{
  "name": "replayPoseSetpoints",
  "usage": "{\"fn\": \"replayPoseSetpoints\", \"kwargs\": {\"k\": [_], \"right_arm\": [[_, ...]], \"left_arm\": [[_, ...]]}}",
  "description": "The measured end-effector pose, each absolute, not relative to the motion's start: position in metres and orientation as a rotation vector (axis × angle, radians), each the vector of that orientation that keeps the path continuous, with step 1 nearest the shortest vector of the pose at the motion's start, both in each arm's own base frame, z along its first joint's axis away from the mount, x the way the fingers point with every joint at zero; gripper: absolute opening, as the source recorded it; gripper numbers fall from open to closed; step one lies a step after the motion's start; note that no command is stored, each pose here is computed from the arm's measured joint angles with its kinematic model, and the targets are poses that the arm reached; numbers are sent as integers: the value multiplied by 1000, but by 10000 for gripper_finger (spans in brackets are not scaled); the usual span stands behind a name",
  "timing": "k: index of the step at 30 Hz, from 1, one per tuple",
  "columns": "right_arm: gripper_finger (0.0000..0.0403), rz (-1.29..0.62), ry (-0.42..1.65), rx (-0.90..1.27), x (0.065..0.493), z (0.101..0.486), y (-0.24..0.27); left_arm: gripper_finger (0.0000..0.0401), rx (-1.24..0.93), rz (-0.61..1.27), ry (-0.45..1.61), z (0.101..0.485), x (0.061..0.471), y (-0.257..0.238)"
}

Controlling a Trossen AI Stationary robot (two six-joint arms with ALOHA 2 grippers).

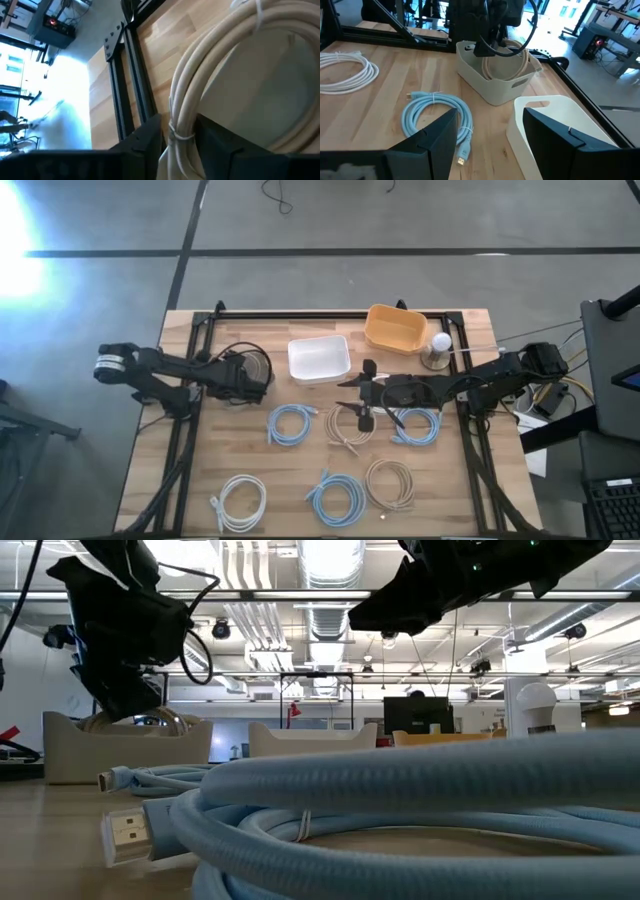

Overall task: Sort HDMI cables
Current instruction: Put the top left brown HDMI cable into the gray bin, then put the top brown HDMI cable into the gray bin

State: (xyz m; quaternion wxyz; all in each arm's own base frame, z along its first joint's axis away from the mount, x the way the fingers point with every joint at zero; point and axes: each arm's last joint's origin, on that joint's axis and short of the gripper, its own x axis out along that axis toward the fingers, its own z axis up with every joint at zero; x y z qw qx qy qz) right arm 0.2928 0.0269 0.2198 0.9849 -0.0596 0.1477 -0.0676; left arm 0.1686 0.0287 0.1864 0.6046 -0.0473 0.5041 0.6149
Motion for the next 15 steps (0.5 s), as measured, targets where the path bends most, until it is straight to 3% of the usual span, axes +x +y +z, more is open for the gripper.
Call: {"fn": "replayPoseSetpoints", "kwargs": {"k": [15], "right_arm": [[221,-139,274,-100,293,222,27]], "left_arm": [[201,-26,1288,1133,224,195,30]]}}
